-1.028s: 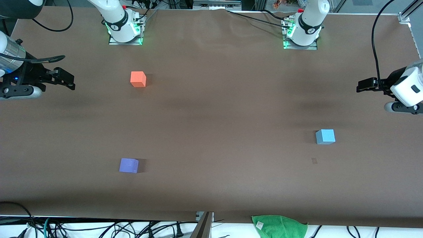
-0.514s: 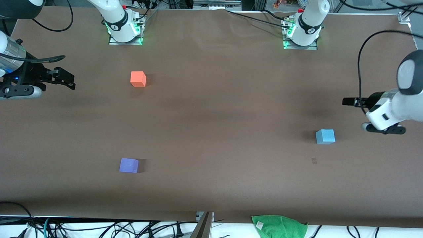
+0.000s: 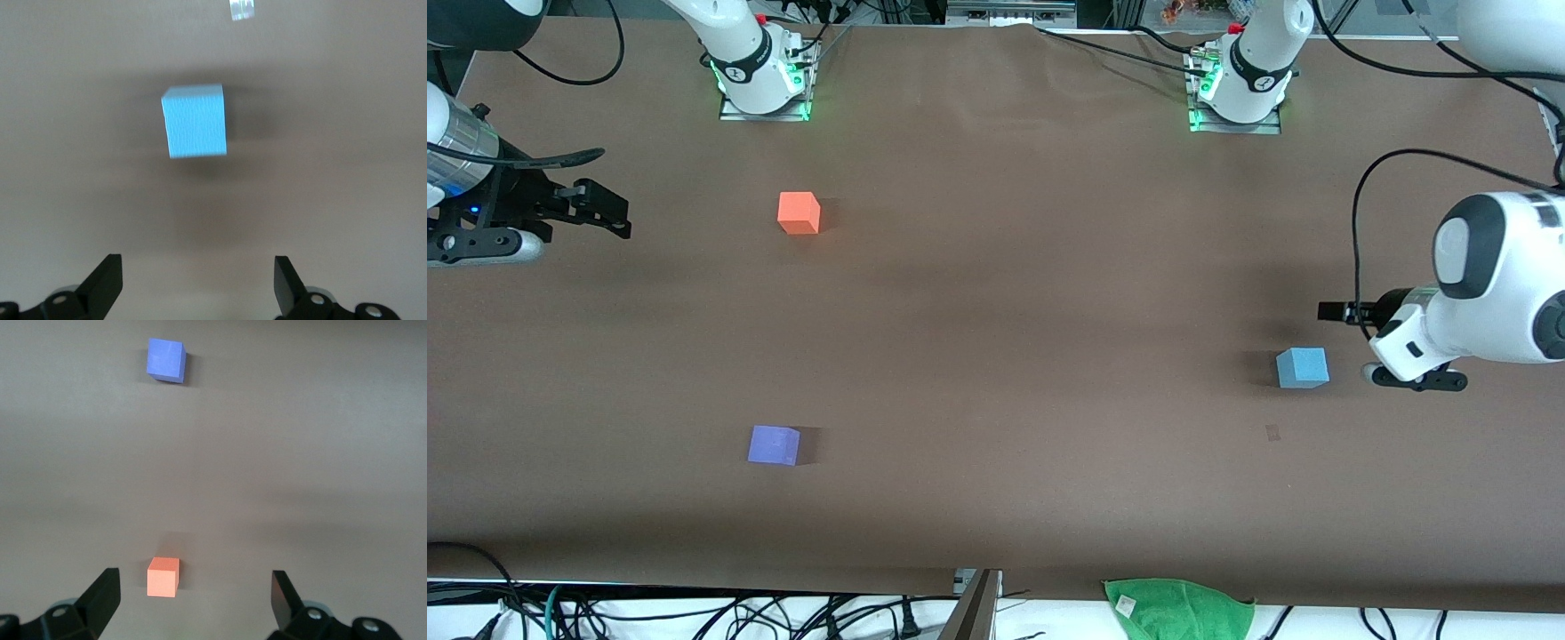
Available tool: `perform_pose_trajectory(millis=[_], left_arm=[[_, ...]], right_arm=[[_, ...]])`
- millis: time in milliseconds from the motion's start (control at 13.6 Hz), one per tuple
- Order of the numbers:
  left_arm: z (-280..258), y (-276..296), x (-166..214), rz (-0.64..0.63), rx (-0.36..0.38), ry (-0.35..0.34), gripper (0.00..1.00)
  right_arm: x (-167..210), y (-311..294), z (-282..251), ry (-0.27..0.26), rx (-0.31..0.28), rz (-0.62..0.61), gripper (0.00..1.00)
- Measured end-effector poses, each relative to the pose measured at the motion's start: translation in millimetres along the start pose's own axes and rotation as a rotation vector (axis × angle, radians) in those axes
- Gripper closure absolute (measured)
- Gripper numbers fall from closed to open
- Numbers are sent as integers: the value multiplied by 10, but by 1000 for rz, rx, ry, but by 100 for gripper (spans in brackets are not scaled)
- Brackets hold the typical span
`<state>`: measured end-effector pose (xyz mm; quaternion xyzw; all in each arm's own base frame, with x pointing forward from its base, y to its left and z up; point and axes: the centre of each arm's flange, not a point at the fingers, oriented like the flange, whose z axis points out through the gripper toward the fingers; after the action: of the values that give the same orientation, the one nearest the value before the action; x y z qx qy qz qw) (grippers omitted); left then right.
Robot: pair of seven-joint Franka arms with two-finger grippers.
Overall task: Place blue block between orange and purple blocks
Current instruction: 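Reach the left gripper down over the light-blue cube, then close the left gripper on the light-blue cube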
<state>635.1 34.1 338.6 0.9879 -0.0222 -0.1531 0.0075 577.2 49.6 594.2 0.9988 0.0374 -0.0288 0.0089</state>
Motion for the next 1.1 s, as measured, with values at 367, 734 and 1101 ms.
perform_pose_trajectory(millis=[367,734,1101], left_arm=[[596,-45,89,14,16,156,0],[1014,-126,137,38,34,279,0],[1231,-81,158,45,35,287,0]], right_arm=[[-2,-10,1,-2,0,-2,0],[-9,-12,7,-9,0,-2,0],[-19,-12,15,-17,0,-2,0]])
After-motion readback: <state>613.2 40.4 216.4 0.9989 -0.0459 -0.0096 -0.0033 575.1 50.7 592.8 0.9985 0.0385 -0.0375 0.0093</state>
